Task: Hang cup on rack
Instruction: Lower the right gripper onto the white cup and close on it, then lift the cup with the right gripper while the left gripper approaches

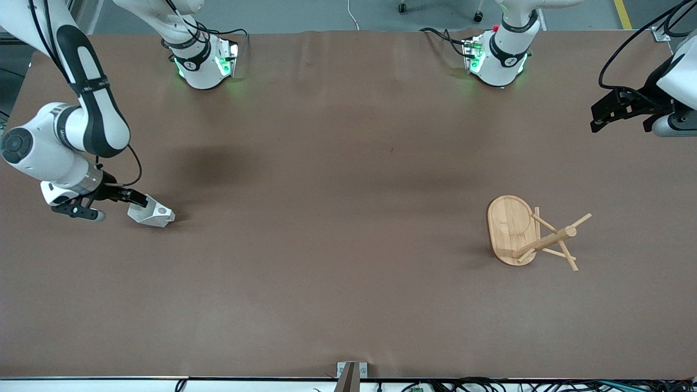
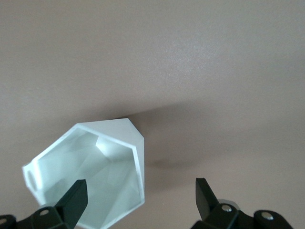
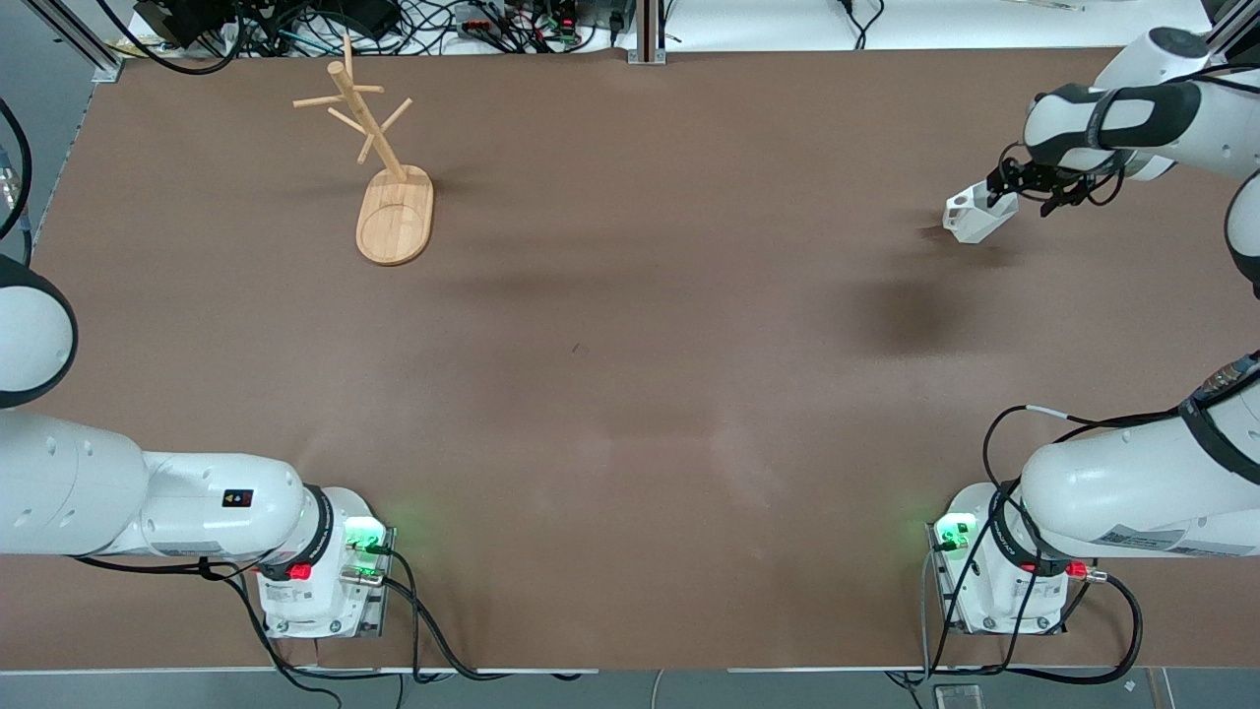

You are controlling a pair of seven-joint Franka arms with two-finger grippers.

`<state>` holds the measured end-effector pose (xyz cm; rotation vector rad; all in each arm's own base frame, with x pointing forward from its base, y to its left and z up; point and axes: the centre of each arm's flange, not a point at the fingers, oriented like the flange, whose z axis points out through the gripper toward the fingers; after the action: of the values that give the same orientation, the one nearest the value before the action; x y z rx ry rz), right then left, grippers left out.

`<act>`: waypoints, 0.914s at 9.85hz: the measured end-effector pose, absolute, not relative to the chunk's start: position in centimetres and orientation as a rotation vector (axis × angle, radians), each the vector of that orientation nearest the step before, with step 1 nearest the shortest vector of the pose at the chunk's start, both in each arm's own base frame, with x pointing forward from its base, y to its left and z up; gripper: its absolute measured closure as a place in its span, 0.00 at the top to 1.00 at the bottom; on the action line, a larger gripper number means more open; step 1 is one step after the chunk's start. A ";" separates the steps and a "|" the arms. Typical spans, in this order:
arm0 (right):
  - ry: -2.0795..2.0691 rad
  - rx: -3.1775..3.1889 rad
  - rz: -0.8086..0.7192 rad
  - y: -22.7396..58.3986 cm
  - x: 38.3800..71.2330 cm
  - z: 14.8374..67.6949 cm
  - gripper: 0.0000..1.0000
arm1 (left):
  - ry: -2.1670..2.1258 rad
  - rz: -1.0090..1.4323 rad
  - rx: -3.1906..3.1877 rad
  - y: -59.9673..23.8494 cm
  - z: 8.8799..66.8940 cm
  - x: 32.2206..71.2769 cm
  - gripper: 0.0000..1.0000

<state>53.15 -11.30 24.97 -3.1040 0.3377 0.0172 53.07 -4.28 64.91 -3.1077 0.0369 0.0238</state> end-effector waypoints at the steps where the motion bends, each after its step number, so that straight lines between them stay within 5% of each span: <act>1: 0.341 -3.106 0.014 -11.3 53.2 24.0 0.97 | 0.037 0.024 -3.108 -4.3 64.9 53.1 1.00; 2: 0.343 -3.107 0.009 -11.3 53.3 23.4 0.88 | 0.036 0.023 -3.108 -4.3 64.9 53.1 1.00; 7: 0.343 -3.106 0.000 -11.3 53.5 23.3 0.10 | 0.036 0.006 -3.110 -4.2 64.3 53.8 1.00; 9: 0.327 -3.099 0.063 -11.1 54.0 24.0 0.07 | 0.033 0.012 -3.110 -4.2 63.8 54.2 1.00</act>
<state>53.96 -11.06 23.97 -3.0985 0.3267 0.0630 54.23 -4.16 63.84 -3.1099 0.0333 0.0123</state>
